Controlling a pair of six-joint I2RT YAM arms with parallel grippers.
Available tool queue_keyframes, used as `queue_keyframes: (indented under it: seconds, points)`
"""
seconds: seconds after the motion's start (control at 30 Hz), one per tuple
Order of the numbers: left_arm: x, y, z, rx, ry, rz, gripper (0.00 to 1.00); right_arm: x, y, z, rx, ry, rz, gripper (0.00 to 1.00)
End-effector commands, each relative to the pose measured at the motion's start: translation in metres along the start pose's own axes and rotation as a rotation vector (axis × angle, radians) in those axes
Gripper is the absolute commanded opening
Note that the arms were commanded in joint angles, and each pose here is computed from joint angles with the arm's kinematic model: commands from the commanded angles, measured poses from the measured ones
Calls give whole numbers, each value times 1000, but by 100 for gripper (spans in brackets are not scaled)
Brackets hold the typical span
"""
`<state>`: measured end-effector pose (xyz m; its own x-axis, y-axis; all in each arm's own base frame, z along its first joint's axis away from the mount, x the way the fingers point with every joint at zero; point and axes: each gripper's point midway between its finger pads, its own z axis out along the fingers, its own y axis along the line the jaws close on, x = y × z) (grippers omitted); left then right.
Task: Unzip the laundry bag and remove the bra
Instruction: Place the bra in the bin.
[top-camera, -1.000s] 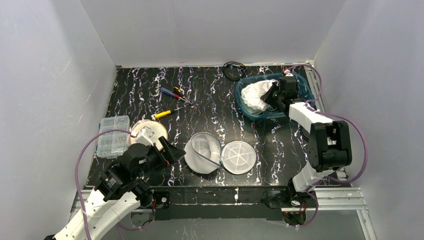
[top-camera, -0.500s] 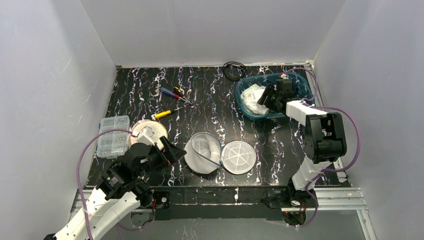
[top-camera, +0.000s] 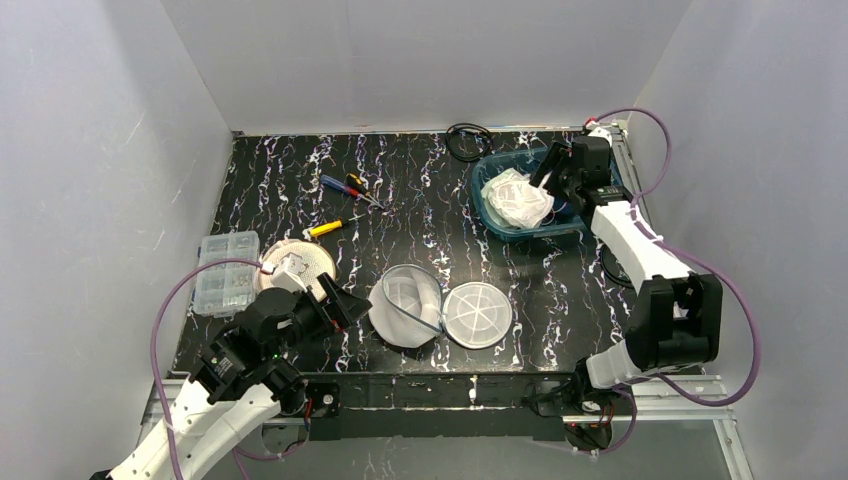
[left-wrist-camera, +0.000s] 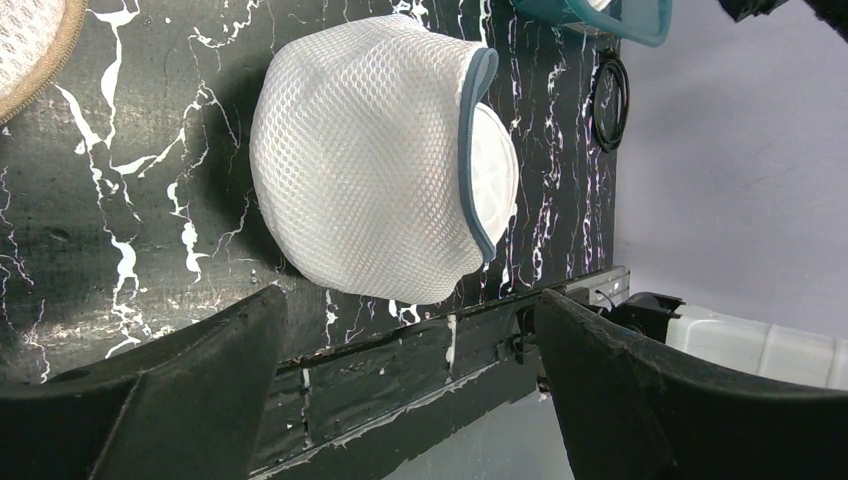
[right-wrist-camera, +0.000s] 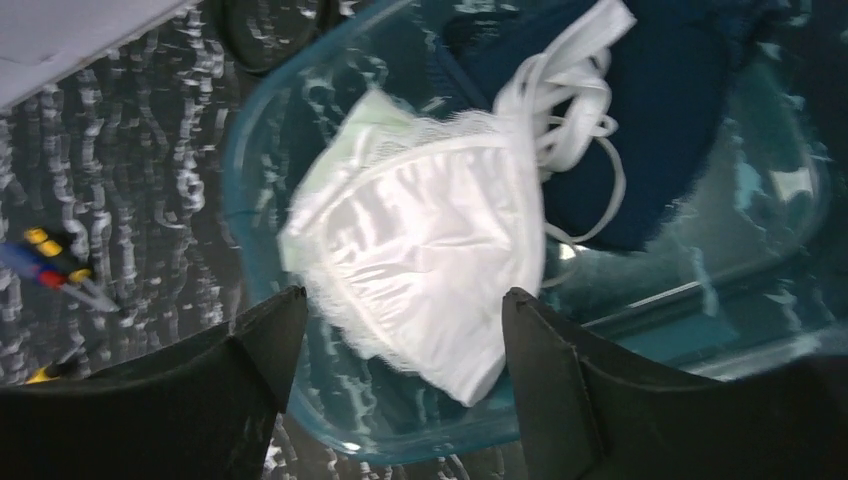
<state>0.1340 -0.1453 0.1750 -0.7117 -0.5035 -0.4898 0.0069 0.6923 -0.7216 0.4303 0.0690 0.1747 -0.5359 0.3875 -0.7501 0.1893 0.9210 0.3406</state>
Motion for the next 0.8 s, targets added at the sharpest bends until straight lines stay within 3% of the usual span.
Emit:
queue_keyframes:
  seconds: [0.0, 0.1, 0.17, 0.33, 0.47, 0.6, 0.77]
  points:
    - [-5, 1, -1, -15, -15, 29, 91, -9, 46, -8, -189, -12, -8, 64]
    - [-5, -7, -2, 5, 5, 52, 87, 9, 48, 12, -197, 50, -5, 36]
    - [-5, -11, -4, 15, 17, 80, 86, 19, 41, 27, -165, 75, -6, 34]
    - [-5, -13, -9, 19, 29, 111, 85, 48, 5, 60, 10, 156, -24, 45]
    - [-5, -15, -13, 29, 36, 134, 85, 48, 7, 64, 5, 161, -27, 55]
    - [-10, -21, -18, 47, 25, 177, 86, 10, 29, 37, -53, 62, -10, 67]
    - [-17, -27, -20, 26, 42, 254, 89, -19, 73, -35, -112, -70, -85, 73]
